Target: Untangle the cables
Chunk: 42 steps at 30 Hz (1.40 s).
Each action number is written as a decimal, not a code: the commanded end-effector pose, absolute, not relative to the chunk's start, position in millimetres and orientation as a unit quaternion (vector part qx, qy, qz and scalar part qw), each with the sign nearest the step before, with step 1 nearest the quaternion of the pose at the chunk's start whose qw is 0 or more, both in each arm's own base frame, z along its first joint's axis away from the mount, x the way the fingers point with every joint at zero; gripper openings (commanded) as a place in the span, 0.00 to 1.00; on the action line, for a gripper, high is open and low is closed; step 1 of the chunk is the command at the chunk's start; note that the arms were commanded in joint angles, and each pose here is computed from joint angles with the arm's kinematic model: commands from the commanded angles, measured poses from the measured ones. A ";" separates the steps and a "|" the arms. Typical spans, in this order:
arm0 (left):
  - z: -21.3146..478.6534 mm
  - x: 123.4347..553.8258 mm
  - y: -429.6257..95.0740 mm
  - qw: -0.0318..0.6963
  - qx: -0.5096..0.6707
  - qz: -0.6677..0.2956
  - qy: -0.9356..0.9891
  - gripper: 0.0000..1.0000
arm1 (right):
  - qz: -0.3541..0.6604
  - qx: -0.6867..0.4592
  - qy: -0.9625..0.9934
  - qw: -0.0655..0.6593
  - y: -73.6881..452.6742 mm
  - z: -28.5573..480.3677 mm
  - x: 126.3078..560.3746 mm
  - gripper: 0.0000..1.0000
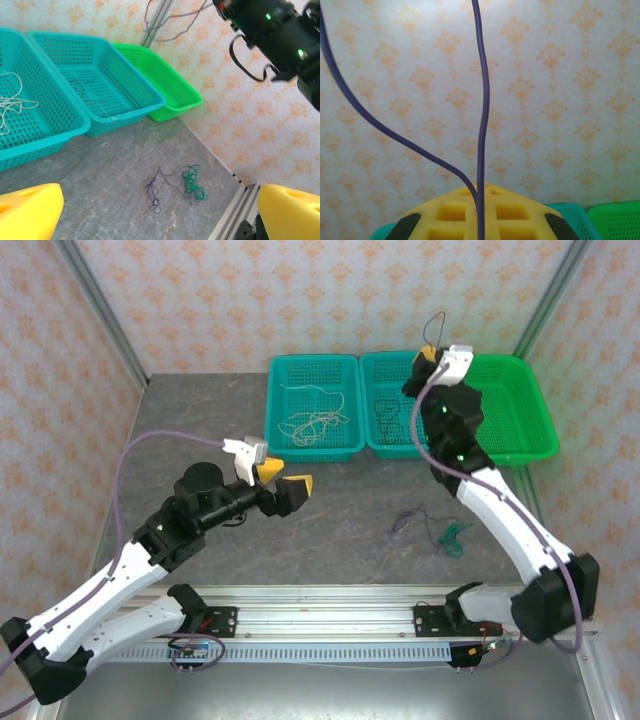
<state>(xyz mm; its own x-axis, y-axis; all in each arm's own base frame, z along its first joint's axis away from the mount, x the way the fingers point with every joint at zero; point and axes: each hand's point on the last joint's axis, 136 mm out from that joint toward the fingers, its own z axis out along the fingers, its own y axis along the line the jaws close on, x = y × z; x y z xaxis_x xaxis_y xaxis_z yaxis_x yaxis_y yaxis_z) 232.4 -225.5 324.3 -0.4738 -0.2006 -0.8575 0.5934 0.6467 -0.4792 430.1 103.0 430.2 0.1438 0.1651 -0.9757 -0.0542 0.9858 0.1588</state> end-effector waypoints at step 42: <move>87.3 304.3 -464.8 0.298 0.104 -0.326 0.891 0.70 | 0.084 0.319 0.907 0.263 27.9 101.7 202.4 0.68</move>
<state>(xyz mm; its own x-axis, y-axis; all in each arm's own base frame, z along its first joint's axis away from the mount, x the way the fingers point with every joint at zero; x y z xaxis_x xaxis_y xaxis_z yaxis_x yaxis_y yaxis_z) 279.0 -459.2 85.7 -0.8235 0.0692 -0.5631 0.4214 0.7392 -0.5254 212.3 30.1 109.6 -0.6507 0.6126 -0.4487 0.5113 0.7903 0.3376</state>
